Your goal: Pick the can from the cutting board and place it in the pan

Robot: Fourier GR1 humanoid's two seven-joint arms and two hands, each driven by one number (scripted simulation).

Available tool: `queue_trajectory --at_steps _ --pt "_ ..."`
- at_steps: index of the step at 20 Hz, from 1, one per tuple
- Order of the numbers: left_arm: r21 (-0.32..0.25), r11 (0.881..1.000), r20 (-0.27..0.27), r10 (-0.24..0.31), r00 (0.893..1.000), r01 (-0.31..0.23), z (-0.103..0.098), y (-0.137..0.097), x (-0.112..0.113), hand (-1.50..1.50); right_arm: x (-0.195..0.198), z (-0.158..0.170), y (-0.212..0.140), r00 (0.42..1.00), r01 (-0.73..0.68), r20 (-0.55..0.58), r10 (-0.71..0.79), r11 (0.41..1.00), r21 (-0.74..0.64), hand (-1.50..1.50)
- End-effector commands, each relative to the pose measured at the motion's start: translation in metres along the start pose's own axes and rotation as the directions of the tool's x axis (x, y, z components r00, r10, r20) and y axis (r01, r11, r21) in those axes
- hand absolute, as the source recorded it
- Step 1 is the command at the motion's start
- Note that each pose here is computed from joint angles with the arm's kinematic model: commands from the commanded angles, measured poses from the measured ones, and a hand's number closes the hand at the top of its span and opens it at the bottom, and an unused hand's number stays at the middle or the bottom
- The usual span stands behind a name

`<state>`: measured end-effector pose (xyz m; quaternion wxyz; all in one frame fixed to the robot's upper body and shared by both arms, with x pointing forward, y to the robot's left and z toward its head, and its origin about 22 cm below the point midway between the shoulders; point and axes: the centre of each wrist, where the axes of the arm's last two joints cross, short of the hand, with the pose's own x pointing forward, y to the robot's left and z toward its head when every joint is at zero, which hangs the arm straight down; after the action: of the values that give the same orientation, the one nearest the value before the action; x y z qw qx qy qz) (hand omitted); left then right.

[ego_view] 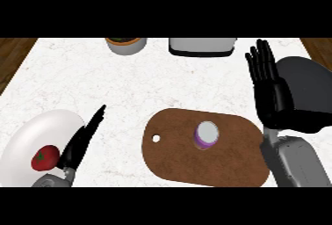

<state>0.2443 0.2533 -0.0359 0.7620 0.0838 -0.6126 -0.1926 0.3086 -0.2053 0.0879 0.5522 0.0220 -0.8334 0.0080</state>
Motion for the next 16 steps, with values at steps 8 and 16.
queue_trajectory --at_steps 8,16 --pt "0.216 0.942 0.246 0.202 0.948 -0.257 -0.024 0.054 0.073 0.00 -0.059 0.049 -0.025 0.944 -0.167 -0.165 0.286 0.845 0.508 1.50" --pt "0.276 0.924 0.237 0.202 0.950 -0.265 -0.021 0.081 0.071 0.00 0.014 0.060 -0.116 0.873 -0.483 0.120 0.473 0.806 0.343 -1.50"
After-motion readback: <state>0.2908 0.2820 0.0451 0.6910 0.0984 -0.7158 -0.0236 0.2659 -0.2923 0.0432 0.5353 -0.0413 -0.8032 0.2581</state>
